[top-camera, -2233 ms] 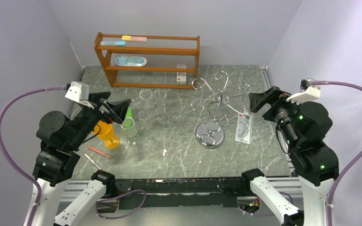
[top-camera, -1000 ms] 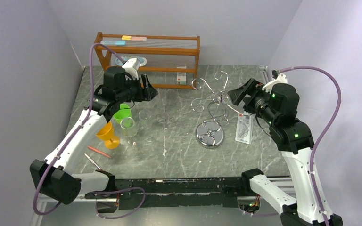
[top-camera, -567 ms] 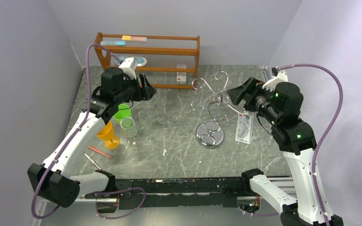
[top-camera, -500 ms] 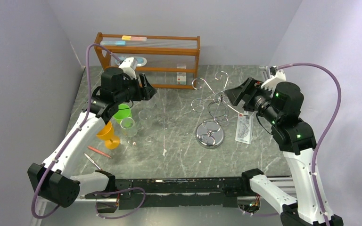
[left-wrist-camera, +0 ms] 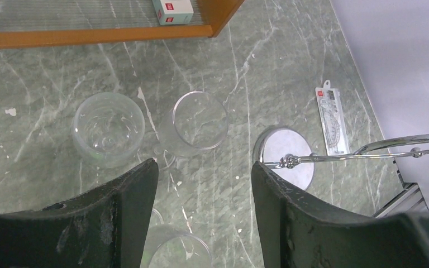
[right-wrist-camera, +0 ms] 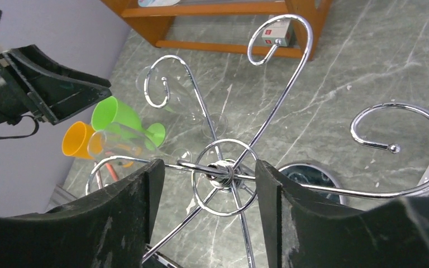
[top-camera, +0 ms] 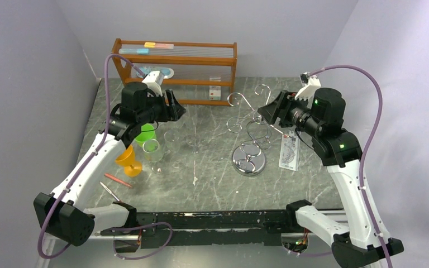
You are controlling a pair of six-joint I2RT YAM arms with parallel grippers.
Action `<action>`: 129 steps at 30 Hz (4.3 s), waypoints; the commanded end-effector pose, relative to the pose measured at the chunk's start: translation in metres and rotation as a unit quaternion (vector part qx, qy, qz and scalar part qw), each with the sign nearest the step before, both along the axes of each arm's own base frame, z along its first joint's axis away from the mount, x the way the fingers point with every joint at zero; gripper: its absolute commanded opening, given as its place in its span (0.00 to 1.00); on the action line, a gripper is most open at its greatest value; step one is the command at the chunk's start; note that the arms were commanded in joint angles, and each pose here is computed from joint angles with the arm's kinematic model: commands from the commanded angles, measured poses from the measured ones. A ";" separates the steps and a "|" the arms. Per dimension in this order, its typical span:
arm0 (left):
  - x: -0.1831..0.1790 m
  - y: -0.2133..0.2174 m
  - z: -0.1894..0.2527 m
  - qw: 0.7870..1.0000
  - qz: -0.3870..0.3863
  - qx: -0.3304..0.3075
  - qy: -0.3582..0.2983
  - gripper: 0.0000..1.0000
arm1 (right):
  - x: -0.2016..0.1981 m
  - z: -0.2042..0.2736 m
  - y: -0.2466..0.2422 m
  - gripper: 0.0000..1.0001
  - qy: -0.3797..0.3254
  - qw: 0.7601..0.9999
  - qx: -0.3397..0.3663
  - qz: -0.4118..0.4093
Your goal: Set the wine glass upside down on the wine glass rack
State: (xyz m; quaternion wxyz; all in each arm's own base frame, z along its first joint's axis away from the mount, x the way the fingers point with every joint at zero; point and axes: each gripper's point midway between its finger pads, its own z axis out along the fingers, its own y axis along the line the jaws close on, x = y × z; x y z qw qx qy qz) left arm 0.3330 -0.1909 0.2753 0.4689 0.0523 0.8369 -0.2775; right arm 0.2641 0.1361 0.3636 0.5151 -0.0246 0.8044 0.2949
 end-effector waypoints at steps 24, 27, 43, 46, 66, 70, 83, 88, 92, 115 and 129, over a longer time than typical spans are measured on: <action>-0.002 0.007 -0.002 1.000 0.016 0.012 -0.012 0.67 | 0.026 0.014 0.012 0.14 -0.118 0.984 -0.090 -0.102; -0.001 0.005 0.002 1.000 0.010 0.007 -0.016 0.67 | 0.026 0.033 0.018 0.12 -0.161 0.980 -0.066 -0.091; 0.005 -0.002 0.007 1.000 0.004 -0.005 -0.021 0.67 | 0.028 0.075 0.037 0.10 -0.303 0.950 0.027 -0.067; 0.006 -0.002 0.006 1.000 0.004 -0.005 -0.020 0.67 | 0.027 0.082 0.038 0.10 -0.327 0.941 0.043 -0.068; 0.011 -0.012 0.005 1.000 -0.008 -0.022 -0.013 0.68 | 0.037 0.066 0.043 0.13 -0.365 0.927 0.053 -0.074; 0.016 -0.016 0.003 1.000 -0.009 -0.023 -0.002 0.69 | 0.041 0.048 0.045 0.22 -0.333 0.939 0.041 -0.072; 0.043 -0.013 -0.028 0.997 0.030 0.028 0.060 0.64 | 0.031 0.062 0.039 0.69 -0.233 0.970 0.024 -0.069; 0.047 -0.011 -0.043 0.995 0.037 0.049 0.078 0.58 | 0.016 0.075 0.036 0.69 -0.211 0.976 0.028 -0.055; 0.045 -0.020 -0.051 0.994 0.015 0.050 0.091 0.47 | 0.002 0.083 0.033 0.67 -0.203 0.977 0.042 -0.045; 0.047 -0.019 -0.057 0.986 0.022 0.109 0.123 0.05 | -0.021 0.098 0.039 0.64 -0.130 0.988 0.076 -0.015; 0.011 0.040 0.134 0.982 0.147 -0.006 -0.114 0.05 | -0.010 0.125 0.064 0.78 -0.150 0.976 0.155 0.010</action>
